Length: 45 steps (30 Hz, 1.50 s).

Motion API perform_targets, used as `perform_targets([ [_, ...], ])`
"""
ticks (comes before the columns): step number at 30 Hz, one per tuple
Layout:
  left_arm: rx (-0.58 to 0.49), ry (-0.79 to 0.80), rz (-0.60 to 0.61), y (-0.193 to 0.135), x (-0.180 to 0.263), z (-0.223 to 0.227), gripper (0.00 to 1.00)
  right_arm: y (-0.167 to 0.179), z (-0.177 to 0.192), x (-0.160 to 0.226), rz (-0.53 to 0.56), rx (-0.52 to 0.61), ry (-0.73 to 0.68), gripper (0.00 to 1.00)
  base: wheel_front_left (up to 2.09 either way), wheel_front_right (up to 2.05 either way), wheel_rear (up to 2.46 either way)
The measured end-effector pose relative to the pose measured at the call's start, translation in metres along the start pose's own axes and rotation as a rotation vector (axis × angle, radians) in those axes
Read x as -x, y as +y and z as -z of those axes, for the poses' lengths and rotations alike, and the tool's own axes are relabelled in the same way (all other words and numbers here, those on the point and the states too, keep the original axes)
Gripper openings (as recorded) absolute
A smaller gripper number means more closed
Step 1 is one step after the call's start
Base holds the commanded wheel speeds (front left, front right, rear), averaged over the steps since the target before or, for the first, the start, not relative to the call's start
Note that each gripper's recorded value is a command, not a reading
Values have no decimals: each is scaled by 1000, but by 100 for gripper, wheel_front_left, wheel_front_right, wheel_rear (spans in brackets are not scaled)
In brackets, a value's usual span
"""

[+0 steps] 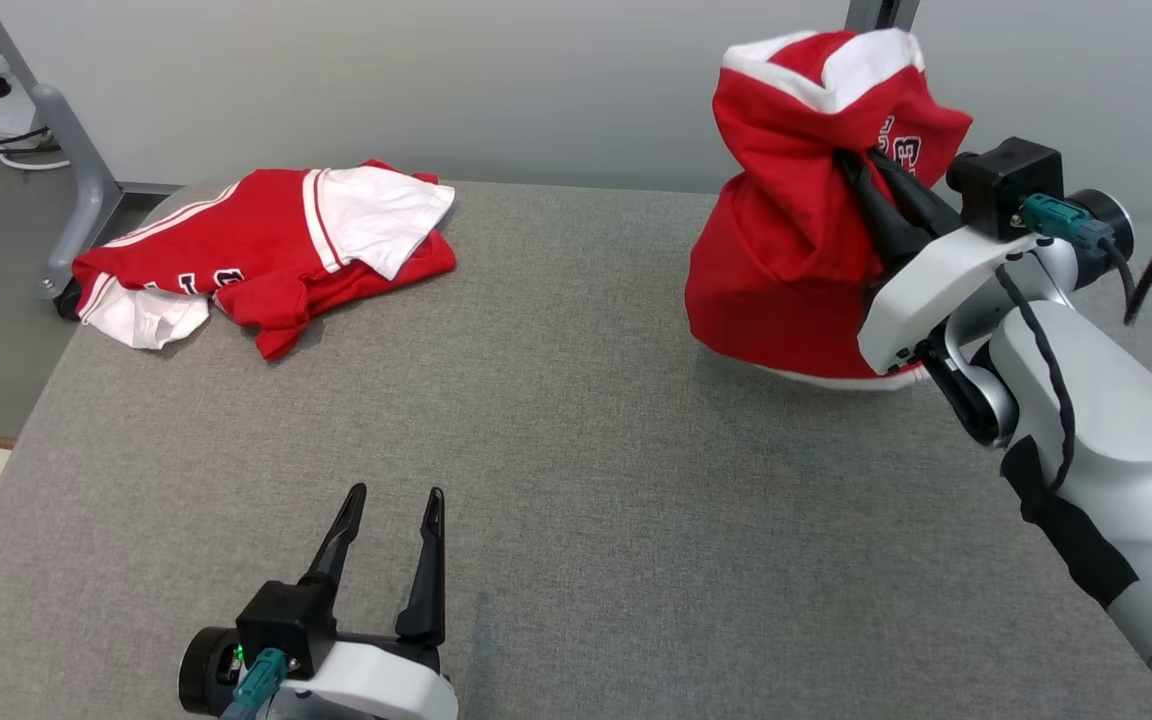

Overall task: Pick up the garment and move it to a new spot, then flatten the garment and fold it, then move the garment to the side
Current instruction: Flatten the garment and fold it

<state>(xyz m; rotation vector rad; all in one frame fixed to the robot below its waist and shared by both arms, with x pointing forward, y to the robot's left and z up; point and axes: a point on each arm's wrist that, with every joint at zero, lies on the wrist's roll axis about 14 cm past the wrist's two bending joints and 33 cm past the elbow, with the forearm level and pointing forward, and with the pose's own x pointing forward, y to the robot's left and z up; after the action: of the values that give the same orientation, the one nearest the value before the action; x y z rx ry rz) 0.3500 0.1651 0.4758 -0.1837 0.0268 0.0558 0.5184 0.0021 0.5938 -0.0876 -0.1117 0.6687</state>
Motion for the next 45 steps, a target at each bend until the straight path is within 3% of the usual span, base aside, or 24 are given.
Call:
perform_targets([
  [3,-1,-10,4,-1,0,-3,100,0,-14,4,8,11,-48,0,0,0,0],
  [7,-3,-18,9,-2,2,-5,100,8,-2,15,12,3,-43,0,0,0,0],
  [17,-5,-22,14,-3,4,-6,100,43,107,83,76,-155,184,0,0,0,0],
  [23,-7,-23,27,-7,3,-6,100,57,138,116,131,-223,252,0,0,0,0],
  [24,-8,-24,30,-8,2,-7,100,57,139,120,143,-228,253,9,0,0,0],
  [27,-11,-26,46,-11,2,-7,100,59,144,131,163,-229,263,54,0,0,0],
  [28,-12,-27,50,-13,2,-7,100,59,144,134,169,-229,263,100,0,0,0],
  [45,-9,-27,115,-33,2,-7,100,32,135,185,362,-276,197,100,0,0,0],
])
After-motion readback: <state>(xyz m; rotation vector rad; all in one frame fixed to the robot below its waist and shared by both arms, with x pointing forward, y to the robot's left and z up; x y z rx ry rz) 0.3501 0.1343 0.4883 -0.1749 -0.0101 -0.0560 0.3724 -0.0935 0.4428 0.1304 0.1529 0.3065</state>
